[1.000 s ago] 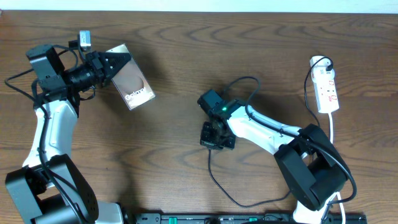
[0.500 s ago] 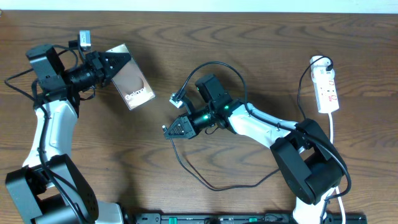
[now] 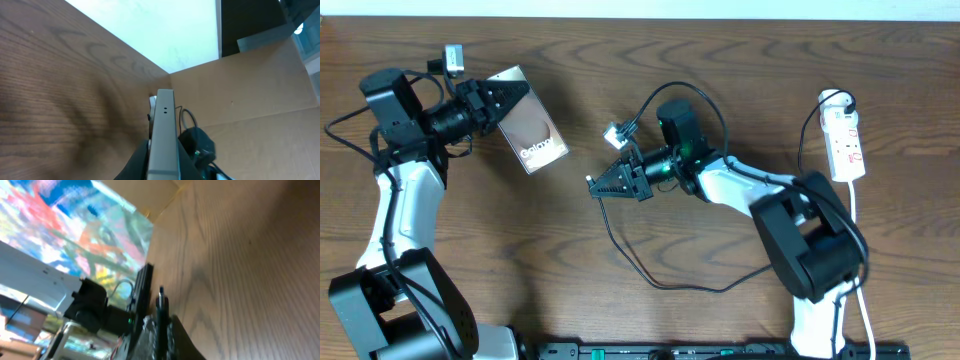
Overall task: Plug charger to phone and switch on socket
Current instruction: 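Lift the plug with the right gripper toward the phone's bottom edge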
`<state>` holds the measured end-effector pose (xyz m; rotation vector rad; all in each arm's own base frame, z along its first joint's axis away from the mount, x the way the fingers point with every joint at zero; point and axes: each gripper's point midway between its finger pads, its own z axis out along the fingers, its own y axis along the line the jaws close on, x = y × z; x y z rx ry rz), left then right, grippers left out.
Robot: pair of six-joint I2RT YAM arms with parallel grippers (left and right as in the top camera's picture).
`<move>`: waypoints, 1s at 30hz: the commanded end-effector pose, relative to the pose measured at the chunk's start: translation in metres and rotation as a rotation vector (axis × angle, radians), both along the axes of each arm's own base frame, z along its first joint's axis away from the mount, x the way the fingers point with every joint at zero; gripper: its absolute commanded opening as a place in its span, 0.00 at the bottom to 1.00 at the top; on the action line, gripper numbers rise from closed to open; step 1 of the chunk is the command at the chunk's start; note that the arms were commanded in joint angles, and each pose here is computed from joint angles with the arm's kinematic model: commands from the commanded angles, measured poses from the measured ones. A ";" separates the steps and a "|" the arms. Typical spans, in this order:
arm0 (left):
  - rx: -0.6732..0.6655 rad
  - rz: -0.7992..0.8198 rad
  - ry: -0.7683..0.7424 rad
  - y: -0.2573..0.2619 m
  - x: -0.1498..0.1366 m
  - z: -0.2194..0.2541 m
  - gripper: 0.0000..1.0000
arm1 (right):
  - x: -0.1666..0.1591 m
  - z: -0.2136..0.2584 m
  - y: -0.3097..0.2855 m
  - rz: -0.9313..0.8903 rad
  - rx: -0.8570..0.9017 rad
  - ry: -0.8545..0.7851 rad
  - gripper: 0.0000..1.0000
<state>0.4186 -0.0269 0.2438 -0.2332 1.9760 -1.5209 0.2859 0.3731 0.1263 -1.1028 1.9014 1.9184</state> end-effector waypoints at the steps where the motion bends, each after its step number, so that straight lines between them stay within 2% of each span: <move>1: 0.003 -0.029 -0.047 -0.002 -0.005 0.014 0.08 | -0.012 -0.005 -0.003 0.116 0.052 0.089 0.01; 8: 0.001 -0.033 -0.048 -0.002 -0.006 0.014 0.08 | -0.027 0.012 0.004 0.214 0.136 -0.011 0.01; 30: 0.037 -0.175 -0.186 -0.057 -0.008 0.030 0.07 | -0.005 0.033 0.009 0.110 0.123 0.020 0.01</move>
